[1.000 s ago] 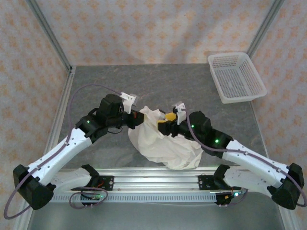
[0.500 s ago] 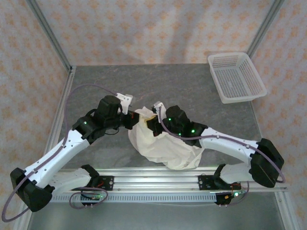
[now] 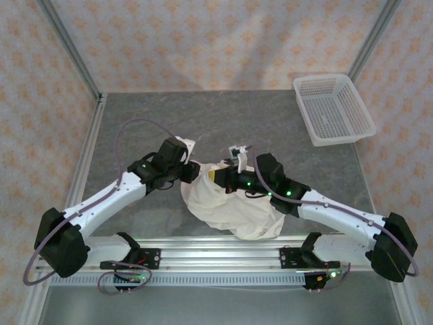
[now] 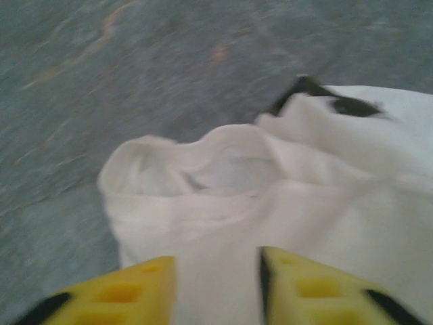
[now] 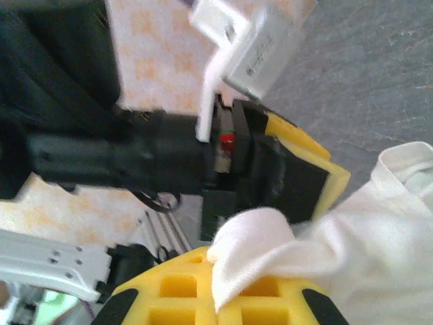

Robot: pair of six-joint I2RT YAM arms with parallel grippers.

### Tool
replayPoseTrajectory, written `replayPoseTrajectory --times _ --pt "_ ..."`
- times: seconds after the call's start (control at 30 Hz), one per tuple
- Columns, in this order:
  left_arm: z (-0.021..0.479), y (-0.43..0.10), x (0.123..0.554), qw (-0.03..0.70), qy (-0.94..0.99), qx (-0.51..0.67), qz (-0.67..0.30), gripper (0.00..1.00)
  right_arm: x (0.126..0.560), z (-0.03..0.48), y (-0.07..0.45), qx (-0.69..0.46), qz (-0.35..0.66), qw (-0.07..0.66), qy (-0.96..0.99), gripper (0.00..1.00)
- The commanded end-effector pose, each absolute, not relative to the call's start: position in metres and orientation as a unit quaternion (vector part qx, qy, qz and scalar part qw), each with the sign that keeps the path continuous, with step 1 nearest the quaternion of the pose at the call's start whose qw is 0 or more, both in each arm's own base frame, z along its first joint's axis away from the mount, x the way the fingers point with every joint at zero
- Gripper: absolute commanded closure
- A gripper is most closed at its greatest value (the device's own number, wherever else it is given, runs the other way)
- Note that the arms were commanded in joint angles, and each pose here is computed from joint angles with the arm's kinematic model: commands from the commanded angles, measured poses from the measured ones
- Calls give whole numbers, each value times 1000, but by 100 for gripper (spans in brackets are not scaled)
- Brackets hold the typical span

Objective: Fold the inside-out t-shirt

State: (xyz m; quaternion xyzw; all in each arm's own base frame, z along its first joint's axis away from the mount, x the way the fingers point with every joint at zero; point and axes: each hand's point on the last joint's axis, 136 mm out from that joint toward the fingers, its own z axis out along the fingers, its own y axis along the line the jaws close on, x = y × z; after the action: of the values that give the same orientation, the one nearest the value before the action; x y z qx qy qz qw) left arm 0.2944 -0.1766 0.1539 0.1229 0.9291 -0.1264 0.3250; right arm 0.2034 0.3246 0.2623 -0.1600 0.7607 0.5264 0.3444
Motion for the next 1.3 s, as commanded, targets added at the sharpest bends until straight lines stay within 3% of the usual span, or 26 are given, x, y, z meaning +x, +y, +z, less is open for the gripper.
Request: replayPoseTrajectory --times 0.0,0.07,0.23,0.3,0.43,0.57,0.63,0.73,0.8,0.93,1.07,1.2,1.27 --pt "188 -148 296 377 917 82 -103 39 224 305 313 -85 565 374 731 100" --pt "215 -144 281 398 904 81 -130 29 241 291 305 -44 541 365 756 100" --pt "268 -167 239 416 857 56 -299 24 259 273 303 -11 517 350 781 100" --pt "271 -181 232 397 843 23 -363 27 264 272 305 -1 514 345 786 100" --pt "257 -213 230 351 830 -31 -433 41 272 267 310 17 506 330 797 100" --pt "237 -234 240 325 849 -48 -414 53 274 268 312 22 503 323 801 100" --pt "225 -249 245 303 861 -46 -405 54 275 269 312 25 504 322 801 100" --pt "218 -267 251 289 870 -35 -398 43 275 266 312 28 500 317 805 100" --pt "200 -258 258 285 895 -54 -340 38 274 266 313 30 504 311 805 100" --pt "174 -246 272 286 913 -89 -276 37 271 267 317 29 515 299 803 100" --pt "169 -245 275 281 919 -93 -259 58 272 267 312 39 512 300 804 100" --pt "190 -245 271 291 911 -68 -283 100 292 252 280 104 509 279 807 100" --pt "212 -249 269 291 895 -56 -334 100 305 228 254 142 487 264 820 100"
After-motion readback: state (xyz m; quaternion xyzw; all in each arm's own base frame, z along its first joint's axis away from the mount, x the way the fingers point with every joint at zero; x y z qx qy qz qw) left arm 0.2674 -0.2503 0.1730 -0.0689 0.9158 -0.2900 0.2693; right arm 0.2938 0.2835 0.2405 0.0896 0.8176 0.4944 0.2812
